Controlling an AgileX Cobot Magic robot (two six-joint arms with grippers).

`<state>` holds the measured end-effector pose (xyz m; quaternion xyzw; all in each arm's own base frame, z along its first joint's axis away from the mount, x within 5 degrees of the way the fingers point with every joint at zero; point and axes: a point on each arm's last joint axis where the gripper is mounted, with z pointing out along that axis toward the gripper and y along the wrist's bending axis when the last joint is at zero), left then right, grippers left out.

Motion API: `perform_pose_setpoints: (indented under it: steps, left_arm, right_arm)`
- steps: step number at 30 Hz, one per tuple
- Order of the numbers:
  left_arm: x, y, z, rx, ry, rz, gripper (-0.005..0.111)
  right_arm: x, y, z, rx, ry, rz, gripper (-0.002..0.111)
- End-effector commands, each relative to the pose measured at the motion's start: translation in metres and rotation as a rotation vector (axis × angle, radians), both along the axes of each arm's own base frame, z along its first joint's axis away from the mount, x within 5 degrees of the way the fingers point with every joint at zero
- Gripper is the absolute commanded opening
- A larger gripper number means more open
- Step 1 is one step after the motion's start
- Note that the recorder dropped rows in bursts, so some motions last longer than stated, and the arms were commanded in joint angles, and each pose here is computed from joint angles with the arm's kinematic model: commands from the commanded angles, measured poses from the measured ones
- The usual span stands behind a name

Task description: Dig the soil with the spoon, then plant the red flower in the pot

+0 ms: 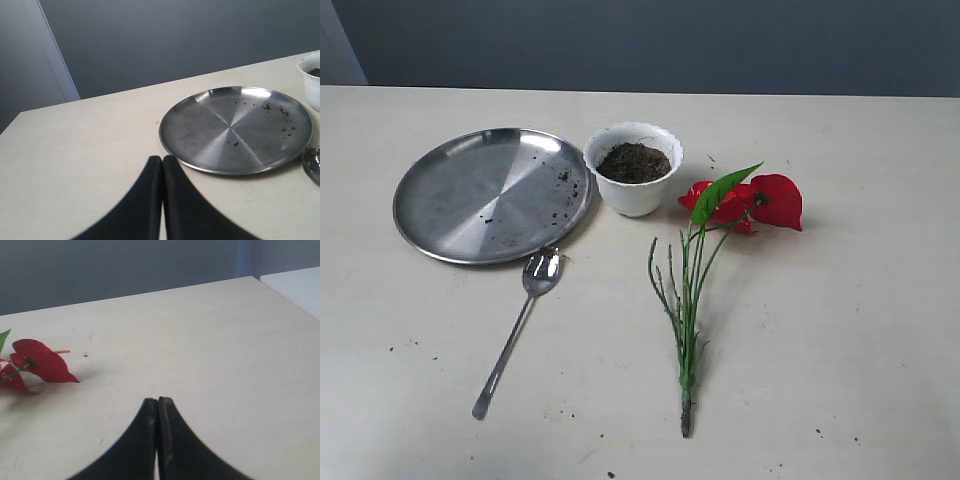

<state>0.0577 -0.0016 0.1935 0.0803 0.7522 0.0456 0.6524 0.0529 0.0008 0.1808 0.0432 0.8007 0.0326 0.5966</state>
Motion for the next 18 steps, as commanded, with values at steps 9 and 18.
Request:
perform_pose_setpoints:
  steps: [9, 18]
  left_arm:
    - [-0.0002, -0.0001, -0.0001, -0.004, -0.006, -0.001, 0.000]
    - [-0.0002, -0.0001, 0.0002, -0.004, -0.009, -0.001, 0.000]
  right_arm:
    - [0.0001, -0.0004, -0.0005, -0.007, -0.012, -0.006, -0.001]
    - [0.0017, -0.0031, 0.0066, -0.108, -0.090, -0.011, -0.001]
